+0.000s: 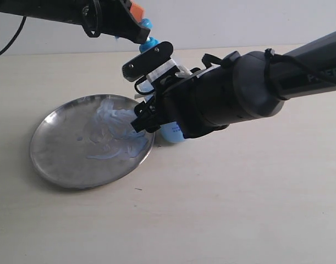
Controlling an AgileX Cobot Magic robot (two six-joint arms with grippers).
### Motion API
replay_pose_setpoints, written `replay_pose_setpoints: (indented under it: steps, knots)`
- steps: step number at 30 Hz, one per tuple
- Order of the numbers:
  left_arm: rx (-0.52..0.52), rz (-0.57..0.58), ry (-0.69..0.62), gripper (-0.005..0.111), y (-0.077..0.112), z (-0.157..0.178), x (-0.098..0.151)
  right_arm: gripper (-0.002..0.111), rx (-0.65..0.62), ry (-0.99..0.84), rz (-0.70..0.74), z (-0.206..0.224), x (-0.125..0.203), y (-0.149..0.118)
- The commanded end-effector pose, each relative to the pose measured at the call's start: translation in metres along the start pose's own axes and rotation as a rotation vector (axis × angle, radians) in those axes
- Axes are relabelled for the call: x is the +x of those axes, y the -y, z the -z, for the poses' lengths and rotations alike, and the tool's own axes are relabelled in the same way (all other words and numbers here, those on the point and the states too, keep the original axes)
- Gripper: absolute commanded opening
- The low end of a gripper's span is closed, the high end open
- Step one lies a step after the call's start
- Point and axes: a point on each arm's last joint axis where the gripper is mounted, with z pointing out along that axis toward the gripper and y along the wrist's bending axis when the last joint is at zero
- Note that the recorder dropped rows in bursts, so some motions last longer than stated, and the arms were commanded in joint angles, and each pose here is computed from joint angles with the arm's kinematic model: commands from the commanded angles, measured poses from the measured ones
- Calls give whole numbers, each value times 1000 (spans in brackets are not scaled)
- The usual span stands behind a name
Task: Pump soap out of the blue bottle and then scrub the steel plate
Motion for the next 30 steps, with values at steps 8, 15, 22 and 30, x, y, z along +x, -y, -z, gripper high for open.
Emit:
replay_pose_setpoints:
  steps: [8, 15, 22, 30]
  knots:
    - [139, -32, -191, 0, 18, -4, 28, 0, -96, -12, 60, -4, 7, -15]
    - [90, -47, -99, 0, 14, 17, 11, 0, -96, -12, 60, -4, 7, -15]
    - [66, -66, -32, 0, 13, 40, -4, 0, -98, -12, 60, -4, 7, -15]
    - [2, -86, 22, 0, 5, 66, -15, 0, -98, -12, 60, -4, 7, -15]
